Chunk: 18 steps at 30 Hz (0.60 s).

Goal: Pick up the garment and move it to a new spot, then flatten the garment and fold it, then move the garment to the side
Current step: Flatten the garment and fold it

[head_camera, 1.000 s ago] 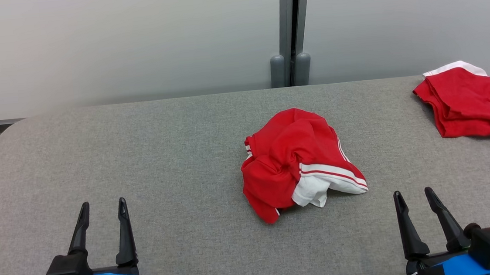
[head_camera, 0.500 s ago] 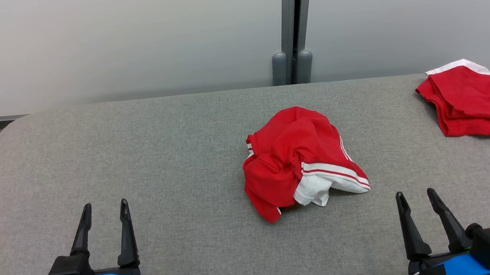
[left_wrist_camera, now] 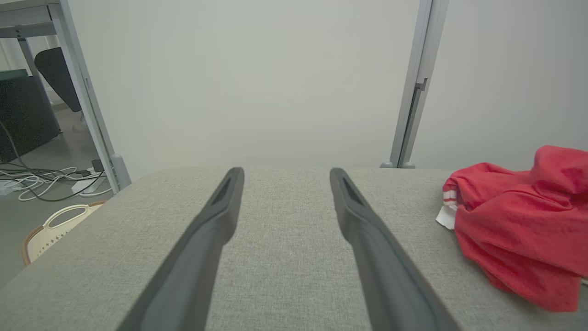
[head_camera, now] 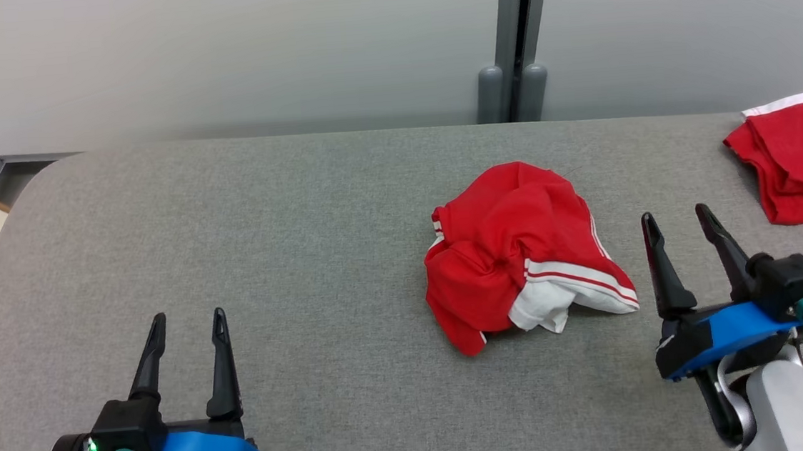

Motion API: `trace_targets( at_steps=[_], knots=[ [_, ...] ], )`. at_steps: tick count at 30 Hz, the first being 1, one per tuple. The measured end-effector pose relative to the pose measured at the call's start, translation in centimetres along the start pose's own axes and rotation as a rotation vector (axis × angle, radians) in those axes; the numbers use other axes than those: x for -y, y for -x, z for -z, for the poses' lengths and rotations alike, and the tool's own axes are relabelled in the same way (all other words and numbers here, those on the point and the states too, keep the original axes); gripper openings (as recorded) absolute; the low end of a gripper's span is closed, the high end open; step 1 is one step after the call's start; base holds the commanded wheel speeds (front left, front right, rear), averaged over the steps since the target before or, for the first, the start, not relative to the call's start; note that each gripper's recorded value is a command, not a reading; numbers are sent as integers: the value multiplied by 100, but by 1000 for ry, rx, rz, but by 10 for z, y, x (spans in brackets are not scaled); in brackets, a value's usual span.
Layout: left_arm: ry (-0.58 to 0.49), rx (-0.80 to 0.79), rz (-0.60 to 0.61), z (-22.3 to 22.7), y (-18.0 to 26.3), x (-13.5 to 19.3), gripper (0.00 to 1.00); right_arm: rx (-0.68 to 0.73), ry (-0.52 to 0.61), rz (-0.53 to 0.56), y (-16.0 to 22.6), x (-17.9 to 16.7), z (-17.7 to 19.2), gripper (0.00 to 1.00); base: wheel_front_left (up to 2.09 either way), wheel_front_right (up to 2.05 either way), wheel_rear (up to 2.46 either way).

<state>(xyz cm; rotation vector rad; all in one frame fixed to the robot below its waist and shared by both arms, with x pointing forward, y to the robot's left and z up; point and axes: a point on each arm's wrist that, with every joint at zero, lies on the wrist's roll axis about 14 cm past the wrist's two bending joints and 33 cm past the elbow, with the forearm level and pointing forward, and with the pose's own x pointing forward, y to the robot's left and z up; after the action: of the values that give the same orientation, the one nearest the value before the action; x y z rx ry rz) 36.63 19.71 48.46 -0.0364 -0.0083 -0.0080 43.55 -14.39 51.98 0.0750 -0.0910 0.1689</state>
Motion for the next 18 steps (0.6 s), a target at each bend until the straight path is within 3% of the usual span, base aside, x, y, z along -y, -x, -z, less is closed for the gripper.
trace_targets(
  at_steps=[9, 18],
  knots=[
    [5, -3, -43, 0, -4, -14, 100, -172, 30, -7, -38, 12, 52, 100, 0, 0, 0],
    [-2, -36, -100, 10, 2, -32, 100, -432, 5, -42, -19, -5, 135, 100, 0, 0, 0]
  ],
)
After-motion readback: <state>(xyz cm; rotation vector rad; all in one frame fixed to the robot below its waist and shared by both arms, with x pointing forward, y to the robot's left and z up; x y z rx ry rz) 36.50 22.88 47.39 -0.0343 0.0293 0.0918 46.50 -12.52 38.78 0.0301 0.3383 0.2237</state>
